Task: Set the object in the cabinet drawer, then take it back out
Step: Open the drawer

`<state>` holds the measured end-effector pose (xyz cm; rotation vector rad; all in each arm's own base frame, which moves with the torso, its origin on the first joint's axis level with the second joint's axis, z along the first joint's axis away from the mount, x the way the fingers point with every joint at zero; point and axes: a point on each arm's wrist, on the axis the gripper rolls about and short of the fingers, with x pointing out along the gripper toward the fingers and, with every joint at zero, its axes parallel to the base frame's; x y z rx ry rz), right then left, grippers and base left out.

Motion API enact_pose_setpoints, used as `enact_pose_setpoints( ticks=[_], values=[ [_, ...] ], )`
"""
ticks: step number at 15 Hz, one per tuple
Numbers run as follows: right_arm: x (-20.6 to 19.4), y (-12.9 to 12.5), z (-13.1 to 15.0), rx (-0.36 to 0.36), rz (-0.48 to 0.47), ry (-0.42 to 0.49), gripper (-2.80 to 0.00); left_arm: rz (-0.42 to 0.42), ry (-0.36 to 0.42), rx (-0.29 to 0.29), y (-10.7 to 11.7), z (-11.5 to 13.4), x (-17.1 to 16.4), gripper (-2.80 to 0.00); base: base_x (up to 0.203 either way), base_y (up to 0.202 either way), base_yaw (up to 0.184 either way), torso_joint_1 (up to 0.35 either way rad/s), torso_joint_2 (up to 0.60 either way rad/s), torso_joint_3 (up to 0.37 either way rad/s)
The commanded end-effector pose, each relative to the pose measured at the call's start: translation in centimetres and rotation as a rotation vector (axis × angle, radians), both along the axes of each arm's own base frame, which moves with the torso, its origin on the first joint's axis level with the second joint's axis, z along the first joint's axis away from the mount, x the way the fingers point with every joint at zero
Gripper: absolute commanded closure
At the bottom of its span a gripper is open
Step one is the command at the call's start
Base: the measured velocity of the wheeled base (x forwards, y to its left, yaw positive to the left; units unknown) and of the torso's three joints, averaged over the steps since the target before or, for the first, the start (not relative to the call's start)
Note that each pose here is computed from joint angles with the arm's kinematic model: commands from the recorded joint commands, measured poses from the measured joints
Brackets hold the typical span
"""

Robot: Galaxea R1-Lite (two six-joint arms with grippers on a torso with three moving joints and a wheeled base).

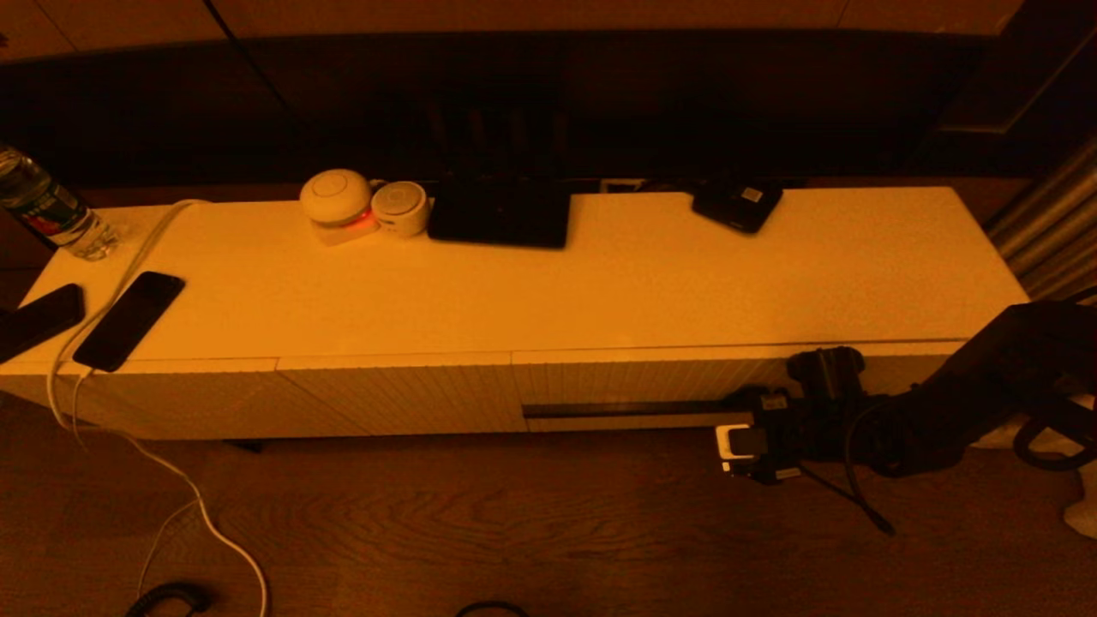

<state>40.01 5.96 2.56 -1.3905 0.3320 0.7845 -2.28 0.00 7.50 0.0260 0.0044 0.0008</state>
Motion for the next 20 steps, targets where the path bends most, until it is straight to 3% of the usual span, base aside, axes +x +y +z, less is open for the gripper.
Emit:
enact_pose_setpoints(
  ticks=[1, 12, 20],
  values=[
    [0.3, -0.1, -0.4, -0.005, 0.000, -0.010, -2.80, 0.001, 0.000, 0.000, 0.0, 0.0, 0.0, 0.00, 0.000, 0.000, 0.000, 0.000, 0.00, 0.000],
    [-0.2, -0.6, -1.3, -0.011, -0.009, 0.027, -2.80, 0.001, 0.000, 0.000, 0.0, 0.0, 0.0, 0.00, 0.000, 0.000, 0.000, 0.000, 0.00, 0.000],
    [-1.9, -0.6, -2.8, -0.019, -0.003, 0.102, -2.80, 0.001, 0.000, 0.000, 0.0, 0.0, 0.0, 0.00, 0.000, 0.000, 0.000, 0.000, 0.00, 0.000]
  ],
)
